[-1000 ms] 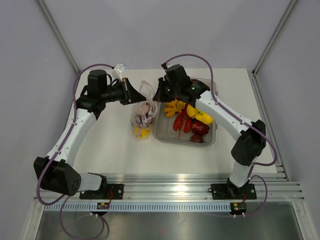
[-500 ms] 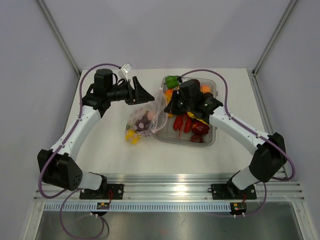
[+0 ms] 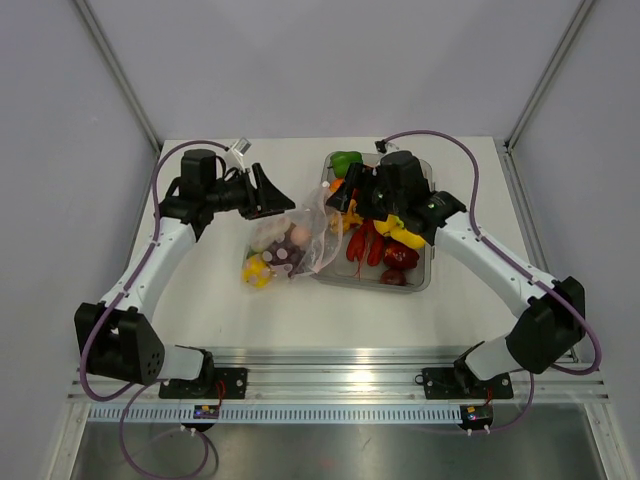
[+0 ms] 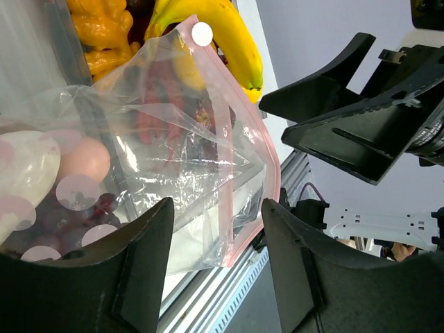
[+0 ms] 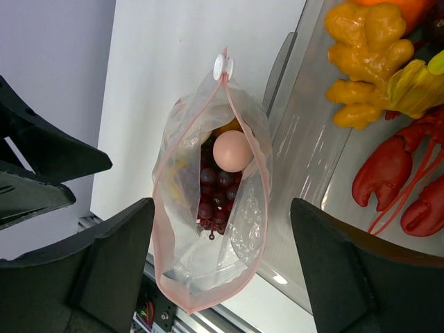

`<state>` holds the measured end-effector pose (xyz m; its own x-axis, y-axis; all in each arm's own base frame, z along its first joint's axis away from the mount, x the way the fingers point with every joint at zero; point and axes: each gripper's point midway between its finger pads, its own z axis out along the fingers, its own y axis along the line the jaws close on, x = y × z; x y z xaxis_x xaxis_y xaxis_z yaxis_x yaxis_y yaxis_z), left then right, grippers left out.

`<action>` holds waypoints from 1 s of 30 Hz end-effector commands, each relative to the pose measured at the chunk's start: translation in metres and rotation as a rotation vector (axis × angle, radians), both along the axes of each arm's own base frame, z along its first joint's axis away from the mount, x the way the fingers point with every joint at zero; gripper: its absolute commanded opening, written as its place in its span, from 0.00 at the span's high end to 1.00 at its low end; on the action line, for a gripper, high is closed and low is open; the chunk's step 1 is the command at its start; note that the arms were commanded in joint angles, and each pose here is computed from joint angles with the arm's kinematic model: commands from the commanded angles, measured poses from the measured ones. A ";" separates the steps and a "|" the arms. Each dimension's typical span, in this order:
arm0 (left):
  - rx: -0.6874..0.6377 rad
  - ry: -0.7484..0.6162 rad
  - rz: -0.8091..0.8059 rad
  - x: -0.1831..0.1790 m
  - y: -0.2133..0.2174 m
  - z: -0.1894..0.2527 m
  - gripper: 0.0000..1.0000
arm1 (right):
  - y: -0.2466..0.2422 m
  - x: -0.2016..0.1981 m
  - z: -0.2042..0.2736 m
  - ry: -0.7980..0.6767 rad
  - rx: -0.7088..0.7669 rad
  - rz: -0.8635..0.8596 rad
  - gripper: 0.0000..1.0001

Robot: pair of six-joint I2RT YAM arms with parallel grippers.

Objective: Place the food in the zip-top bag and seal the zipper
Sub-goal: Adjust the zipper food storage bag at the center of the board, then zip the zipper food storage bag at the center of the board.

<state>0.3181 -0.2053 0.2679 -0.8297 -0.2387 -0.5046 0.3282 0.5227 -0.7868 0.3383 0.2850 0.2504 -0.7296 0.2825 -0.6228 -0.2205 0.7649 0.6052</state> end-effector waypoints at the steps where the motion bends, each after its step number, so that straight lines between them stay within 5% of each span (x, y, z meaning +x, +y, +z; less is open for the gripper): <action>1: 0.001 -0.074 0.003 0.000 0.001 0.014 0.44 | 0.008 0.005 0.022 -0.040 0.072 0.018 0.13; 7: 0.015 -0.080 -0.025 -0.007 0.000 0.014 0.49 | 0.015 0.014 0.009 -0.009 0.047 0.043 0.10; 12: 0.177 -0.140 -0.026 -0.025 0.006 0.007 0.49 | 0.027 0.016 0.005 0.024 0.046 0.117 0.09; 22: 0.379 -0.233 -0.077 -0.078 -0.001 -0.009 0.38 | 0.017 0.032 -0.023 0.067 -0.010 0.110 0.13; 26: 0.492 -0.243 -0.085 -0.087 -0.005 -0.024 0.33 | 0.015 0.035 -0.028 0.093 0.010 0.128 0.30; 29: 0.550 -0.256 -0.090 -0.089 -0.014 -0.029 0.17 | 0.022 0.032 -0.027 0.110 0.042 0.171 0.63; 30: 0.558 -0.269 -0.097 -0.091 -0.019 -0.028 0.13 | 0.024 0.031 -0.025 0.112 0.054 0.175 0.86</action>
<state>0.2161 -0.2294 0.2461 -0.6929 0.1646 -0.7020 0.5700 0.7213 -0.3935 0.3693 0.2954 0.2024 -0.8364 0.1868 -0.5152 -0.2188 0.7482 0.6264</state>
